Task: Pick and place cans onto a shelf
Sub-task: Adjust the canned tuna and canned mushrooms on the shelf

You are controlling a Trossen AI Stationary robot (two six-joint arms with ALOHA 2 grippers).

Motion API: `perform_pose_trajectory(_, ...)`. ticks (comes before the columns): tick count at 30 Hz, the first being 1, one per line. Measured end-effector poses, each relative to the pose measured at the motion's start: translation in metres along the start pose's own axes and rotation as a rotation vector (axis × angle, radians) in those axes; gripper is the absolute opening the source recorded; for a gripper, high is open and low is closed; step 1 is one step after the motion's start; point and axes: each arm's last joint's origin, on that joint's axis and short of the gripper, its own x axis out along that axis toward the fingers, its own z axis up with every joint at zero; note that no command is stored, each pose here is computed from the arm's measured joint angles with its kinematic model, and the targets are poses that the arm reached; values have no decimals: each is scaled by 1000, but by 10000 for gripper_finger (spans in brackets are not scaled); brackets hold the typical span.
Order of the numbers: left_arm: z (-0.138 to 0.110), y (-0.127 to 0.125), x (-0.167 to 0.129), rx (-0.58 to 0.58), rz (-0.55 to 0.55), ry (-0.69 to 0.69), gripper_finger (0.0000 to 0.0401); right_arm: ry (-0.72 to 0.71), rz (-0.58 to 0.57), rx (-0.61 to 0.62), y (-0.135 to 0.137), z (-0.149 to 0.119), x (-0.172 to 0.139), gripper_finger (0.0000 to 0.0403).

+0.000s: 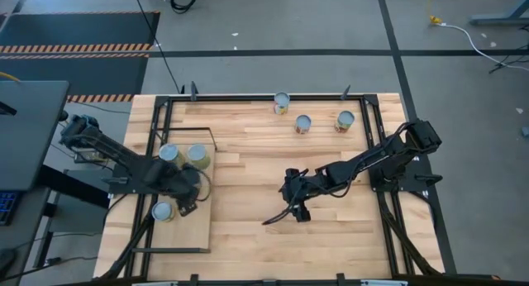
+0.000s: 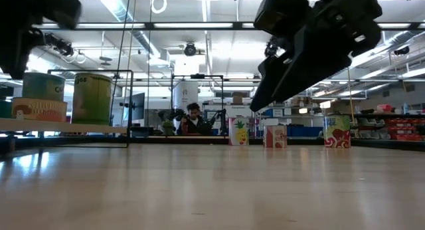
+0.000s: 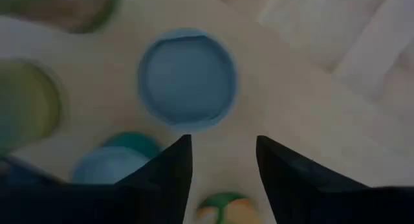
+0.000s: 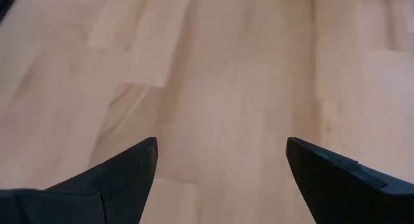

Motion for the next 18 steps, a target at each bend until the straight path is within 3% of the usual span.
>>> perform_pose_trajectory(4,-11,8,-20,-6,-35,-142,173,-11,5,13,2,1,0,350)
perform_pose_trajectory(9,-32,26,-29,-86,58,-81,155,-10,-2,60,0,1,0,350)
perform_pose_trajectory(18,-50,34,1,-166,147,-44,136,-18,-44,46,-2,1,0,350)
